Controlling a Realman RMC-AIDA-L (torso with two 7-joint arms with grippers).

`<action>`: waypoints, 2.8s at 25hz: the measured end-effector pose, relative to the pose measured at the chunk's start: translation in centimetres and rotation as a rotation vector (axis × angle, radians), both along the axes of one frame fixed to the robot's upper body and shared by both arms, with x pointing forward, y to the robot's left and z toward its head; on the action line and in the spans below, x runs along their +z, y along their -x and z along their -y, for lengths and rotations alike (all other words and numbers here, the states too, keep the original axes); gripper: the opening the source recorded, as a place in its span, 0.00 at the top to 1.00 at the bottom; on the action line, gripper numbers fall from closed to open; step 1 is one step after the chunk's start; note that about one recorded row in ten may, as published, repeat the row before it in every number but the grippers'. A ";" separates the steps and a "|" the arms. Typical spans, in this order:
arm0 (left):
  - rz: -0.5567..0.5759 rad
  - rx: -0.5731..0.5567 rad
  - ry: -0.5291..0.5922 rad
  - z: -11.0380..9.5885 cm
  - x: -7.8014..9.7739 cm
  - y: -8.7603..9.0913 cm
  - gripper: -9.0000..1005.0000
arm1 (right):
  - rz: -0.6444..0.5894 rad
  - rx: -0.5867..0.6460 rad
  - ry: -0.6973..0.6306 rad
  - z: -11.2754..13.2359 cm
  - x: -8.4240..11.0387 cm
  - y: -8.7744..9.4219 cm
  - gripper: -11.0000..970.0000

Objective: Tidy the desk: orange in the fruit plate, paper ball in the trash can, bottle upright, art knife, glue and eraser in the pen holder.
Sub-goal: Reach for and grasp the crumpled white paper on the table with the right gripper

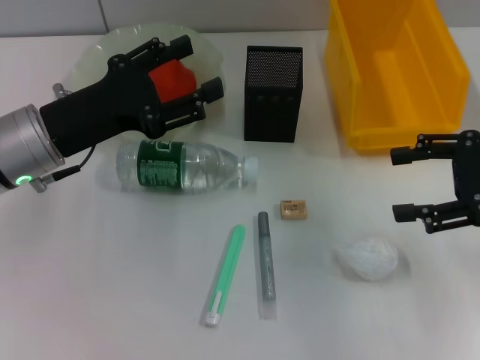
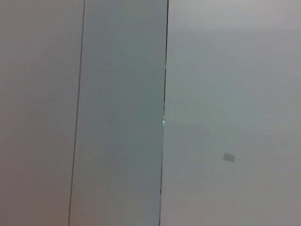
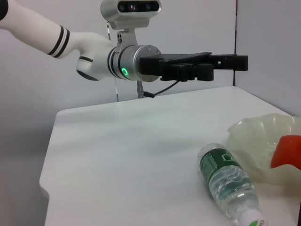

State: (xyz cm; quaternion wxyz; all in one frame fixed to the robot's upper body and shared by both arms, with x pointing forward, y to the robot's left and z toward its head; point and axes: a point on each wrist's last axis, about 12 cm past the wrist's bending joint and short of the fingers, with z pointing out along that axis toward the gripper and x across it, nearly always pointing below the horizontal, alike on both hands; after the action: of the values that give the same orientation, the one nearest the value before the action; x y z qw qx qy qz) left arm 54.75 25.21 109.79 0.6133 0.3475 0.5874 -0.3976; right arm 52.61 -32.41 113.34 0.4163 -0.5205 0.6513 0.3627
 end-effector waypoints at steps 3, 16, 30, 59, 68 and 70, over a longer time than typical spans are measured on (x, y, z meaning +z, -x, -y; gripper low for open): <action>-0.009 -0.006 -0.003 0.0 0.0 0.0 0.19 | 0.005 -0.001 -0.002 0.1 0.0 0.1 0.19; -0.037 -0.072 -0.043 0.7 -0.3 0.1 0.19 | 0.017 0.004 -0.014 0.0 -0.1 0.1 0.20; -0.076 -0.197 -0.130 1.2 -0.7 0.9 0.19 | 0.005 0.001 -0.008 0.0 0.1 -0.1 0.20; -0.113 -0.452 -0.338 2.0 -1.2 2.2 0.19 | -0.163 0.171 0.401 -4.9 -1.1 -3.2 0.21; -0.127 -0.464 -0.343 2.2 -1.5 2.5 0.20 | -0.143 0.193 0.497 -6.6 -2.2 -3.5 0.21; -0.129 -0.464 -0.343 2.2 -1.6 2.5 0.20 | -0.136 0.195 0.504 -6.8 -2.1 -3.5 0.21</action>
State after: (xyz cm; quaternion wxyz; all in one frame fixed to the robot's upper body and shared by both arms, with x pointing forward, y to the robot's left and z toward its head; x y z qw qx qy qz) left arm 52.21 23.03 108.20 0.3996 0.5449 0.5889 -0.4433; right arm 56.13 -25.61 111.20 0.1920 -0.6423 0.6943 0.2618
